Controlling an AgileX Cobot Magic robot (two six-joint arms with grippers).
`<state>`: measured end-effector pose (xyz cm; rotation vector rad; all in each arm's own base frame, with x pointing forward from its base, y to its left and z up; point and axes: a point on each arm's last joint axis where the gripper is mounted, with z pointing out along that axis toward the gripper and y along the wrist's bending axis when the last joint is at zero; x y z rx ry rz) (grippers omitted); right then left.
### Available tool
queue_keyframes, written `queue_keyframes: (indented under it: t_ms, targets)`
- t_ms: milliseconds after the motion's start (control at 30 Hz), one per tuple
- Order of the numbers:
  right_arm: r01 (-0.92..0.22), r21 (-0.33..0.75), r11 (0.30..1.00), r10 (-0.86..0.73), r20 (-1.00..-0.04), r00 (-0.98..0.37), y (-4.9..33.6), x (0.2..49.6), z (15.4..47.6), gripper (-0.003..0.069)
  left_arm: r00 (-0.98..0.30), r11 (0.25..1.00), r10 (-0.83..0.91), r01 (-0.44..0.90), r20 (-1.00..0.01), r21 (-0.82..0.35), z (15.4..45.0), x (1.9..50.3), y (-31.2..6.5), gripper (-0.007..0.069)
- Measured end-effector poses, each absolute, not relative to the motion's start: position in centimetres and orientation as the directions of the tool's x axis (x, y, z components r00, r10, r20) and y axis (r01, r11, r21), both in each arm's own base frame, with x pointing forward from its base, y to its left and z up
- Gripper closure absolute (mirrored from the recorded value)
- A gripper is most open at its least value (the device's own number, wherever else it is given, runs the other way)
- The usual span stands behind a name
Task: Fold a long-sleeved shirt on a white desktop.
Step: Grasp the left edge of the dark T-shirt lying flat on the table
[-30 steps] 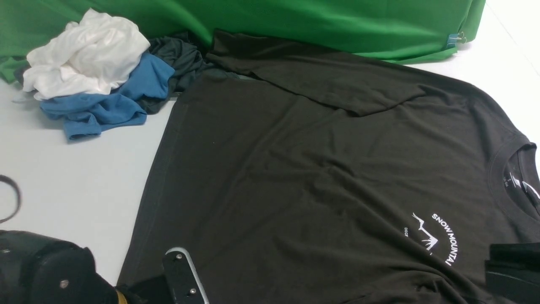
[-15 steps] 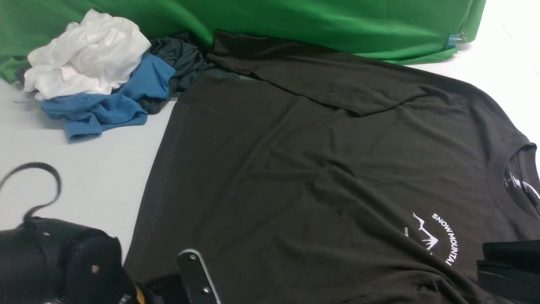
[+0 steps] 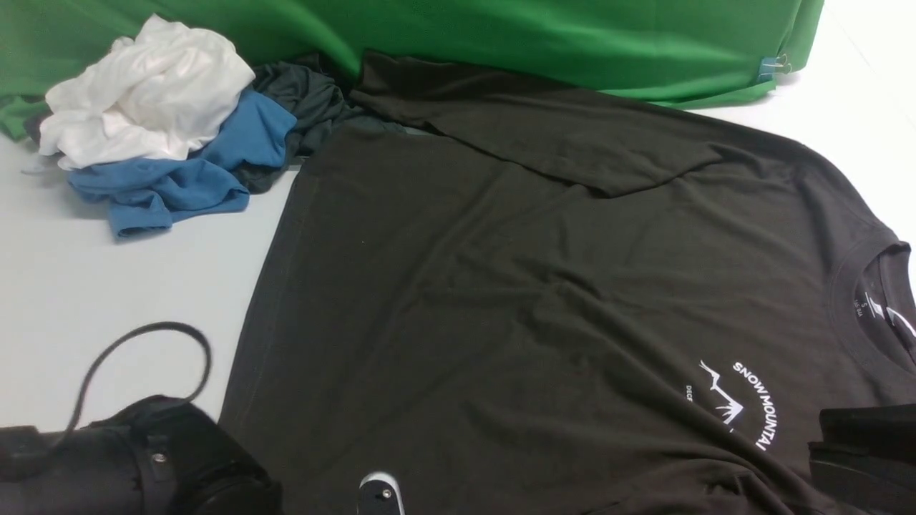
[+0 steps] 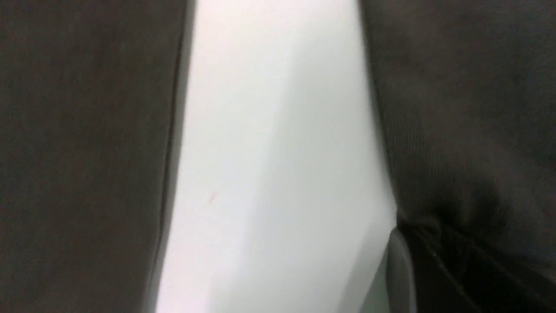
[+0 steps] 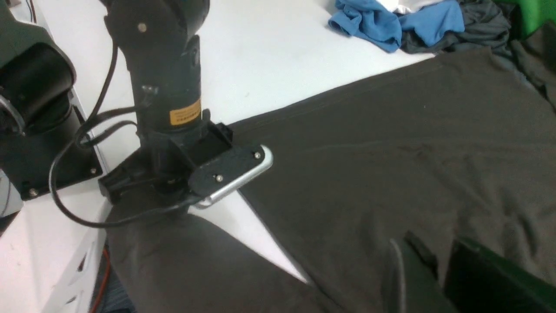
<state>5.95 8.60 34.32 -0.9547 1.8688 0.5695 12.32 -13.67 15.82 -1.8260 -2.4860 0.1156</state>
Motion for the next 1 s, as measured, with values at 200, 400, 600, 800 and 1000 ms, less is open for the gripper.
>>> queue_keyframes:
  t_ms: [200, 400, 600, 800, 1000]
  targets:
    - [-0.786, -0.016, 0.618, -0.489, -0.791, -0.368, 9.5, 6.7, 32.8, 0.0489, -0.336, 0.337, 0.940, 0.941, -0.062, 0.018, 20.3, 13.3, -13.7, 0.0587]
    - [-0.779, -0.112, 0.617, -0.665, -0.604, -0.439, 12.1, 8.6, 29.8, 0.0437, -0.341, 0.358, 0.923, 0.931, -0.178, 0.072, 24.2, 13.2, -13.6, 0.0590]
    - [-0.794, -0.225, 0.565, -0.779, -0.463, -0.423, 14.1, 10.4, 27.4, 0.0404, -0.360, 0.368, 0.921, 0.929, -0.150, 0.028, 24.4, 12.6, -13.3, 0.0590]
    - [-0.821, -0.246, 0.515, -0.844, -0.312, -0.436, 14.3, 12.8, 24.9, 0.0402, -0.366, 0.371, 0.919, 0.928, -0.145, 0.013, 24.4, 12.5, -13.3, 0.0594]
    - [-0.842, -0.128, 0.524, -0.841, -0.234, -0.488, 13.4, 14.8, 23.3, 0.0383, -0.367, 0.370, 0.922, 0.929, -0.121, 0.002, 24.4, 12.3, -13.2, 0.0594]
